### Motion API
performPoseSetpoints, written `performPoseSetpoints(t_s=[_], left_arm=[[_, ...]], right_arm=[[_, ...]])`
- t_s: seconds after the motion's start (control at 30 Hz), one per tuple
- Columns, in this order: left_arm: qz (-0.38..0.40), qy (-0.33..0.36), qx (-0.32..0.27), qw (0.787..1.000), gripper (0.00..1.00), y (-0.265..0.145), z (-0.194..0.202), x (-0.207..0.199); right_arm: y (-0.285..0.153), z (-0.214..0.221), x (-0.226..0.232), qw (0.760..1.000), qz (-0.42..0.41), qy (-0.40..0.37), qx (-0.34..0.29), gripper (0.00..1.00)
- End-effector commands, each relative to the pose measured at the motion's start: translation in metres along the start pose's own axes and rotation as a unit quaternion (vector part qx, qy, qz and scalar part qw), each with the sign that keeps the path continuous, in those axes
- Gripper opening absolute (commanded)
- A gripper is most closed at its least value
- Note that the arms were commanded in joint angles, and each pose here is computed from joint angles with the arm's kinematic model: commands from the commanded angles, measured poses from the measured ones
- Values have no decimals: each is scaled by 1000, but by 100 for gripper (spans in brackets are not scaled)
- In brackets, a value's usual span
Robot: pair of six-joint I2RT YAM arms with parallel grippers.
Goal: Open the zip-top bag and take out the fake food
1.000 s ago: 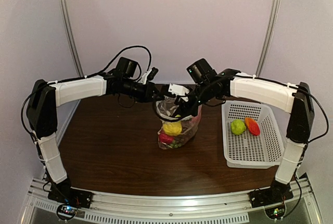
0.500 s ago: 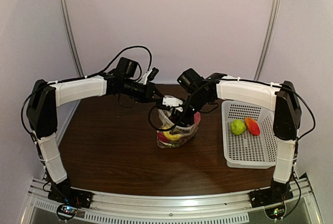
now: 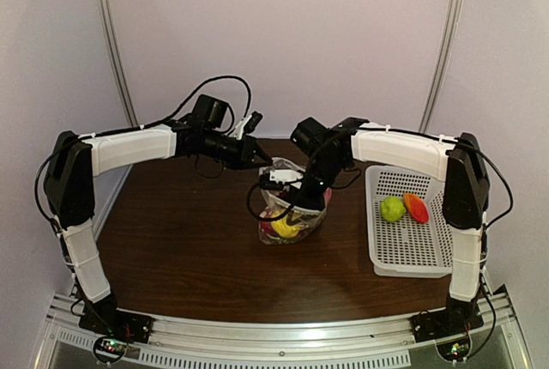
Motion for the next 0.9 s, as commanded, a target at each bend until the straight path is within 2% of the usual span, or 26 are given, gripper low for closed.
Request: performPoseSetpoints(t_s=[0.0, 0.23, 0.4, 0.43, 0.5, 0.57, 0.73, 0.87], left_arm=[[6, 15, -20, 1000, 0, -4, -11, -5], [8, 16, -18, 1000, 0, -4, -10, -6], [9, 18, -20, 1000, 0, -5, -11, -8], [9, 18, -19, 1000, 0, -5, -11, -8], [11, 19, -18, 1000, 0, -5, -10, -8], [14, 20, -18, 1000, 0, -6, -11, -10], [15, 20, -16, 1000, 0, -5, -10, -10], [15, 21, -16, 1000, 0, -5, -10, -9]], right_arm=[[-19, -6, 11, 1000, 3, 0, -8, 51], [-64, -25, -15, 994, 97, -2, -43, 37], [-76, -28, -19, 993, 108, -2, -50, 33], [-75, -27, -17, 993, 104, -3, -50, 35], [-67, -22, -12, 996, 84, -4, -40, 47], [-54, -13, -11, 998, 66, -2, -20, 54], [-32, 4, -6, 1000, 29, -2, 11, 65], [-20, 10, -1, 1000, -1, -2, 22, 69]])
Point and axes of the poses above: each gripper's point midway between its finger pads, its own y axis out along the fingers, its own x axis along the line the jaws close on, z = x × y, the point moved 2 cm from there along -y, back along the fingers, and after that the axes turned 15 degrees about -y, right-handed, at the moved point
